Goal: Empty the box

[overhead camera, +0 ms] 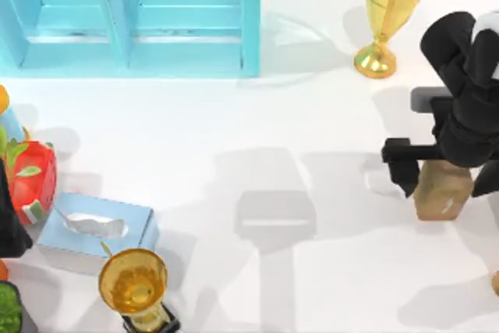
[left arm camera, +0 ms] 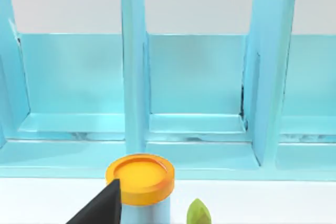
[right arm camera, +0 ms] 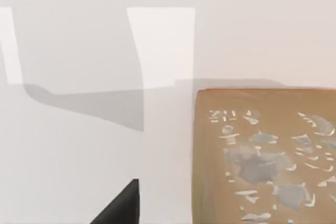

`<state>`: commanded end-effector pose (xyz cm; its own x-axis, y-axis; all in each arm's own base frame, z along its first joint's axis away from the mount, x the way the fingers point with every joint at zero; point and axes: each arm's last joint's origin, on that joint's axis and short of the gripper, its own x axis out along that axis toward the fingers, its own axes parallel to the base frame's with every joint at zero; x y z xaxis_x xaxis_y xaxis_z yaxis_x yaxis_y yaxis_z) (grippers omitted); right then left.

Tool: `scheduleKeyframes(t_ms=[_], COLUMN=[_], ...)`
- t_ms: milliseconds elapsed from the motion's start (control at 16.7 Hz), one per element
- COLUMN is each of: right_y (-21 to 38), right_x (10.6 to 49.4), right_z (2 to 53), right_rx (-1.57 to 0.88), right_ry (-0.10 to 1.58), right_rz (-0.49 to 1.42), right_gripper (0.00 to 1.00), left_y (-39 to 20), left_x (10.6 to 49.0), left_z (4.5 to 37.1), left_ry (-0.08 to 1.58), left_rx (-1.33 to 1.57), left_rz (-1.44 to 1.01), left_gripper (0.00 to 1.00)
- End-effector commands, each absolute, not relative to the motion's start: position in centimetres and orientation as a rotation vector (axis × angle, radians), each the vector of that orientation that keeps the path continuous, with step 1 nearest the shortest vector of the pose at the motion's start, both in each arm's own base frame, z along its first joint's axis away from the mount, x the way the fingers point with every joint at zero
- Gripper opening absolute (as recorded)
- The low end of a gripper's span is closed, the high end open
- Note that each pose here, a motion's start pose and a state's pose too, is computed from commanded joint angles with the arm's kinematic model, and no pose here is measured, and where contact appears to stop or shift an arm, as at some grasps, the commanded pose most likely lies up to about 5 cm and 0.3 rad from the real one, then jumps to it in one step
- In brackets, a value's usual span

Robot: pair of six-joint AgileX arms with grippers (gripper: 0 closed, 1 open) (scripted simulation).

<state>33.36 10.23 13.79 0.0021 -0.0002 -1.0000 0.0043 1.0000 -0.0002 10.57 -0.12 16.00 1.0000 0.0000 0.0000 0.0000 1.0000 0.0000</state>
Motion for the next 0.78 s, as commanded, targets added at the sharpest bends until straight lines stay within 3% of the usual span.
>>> scheduleKeyframes(t_ms=[480,780], right_y=[10.2,10.2], right_x=[33.4,33.6], right_z=[14.2,18.7], right_rx=[0.002,0.003], right_ry=[1.569,1.581], right_rz=[-0.004,-0.015], right_gripper=[1.0,1.0], left_y=[-0.1,-0.1], left_x=[10.6,10.6], left_z=[16.0,16.0], left_ry=[0.0,0.0], left_rx=[0.0,0.0], left_rz=[0.0,0.0], left_gripper=[1.0,1.0])
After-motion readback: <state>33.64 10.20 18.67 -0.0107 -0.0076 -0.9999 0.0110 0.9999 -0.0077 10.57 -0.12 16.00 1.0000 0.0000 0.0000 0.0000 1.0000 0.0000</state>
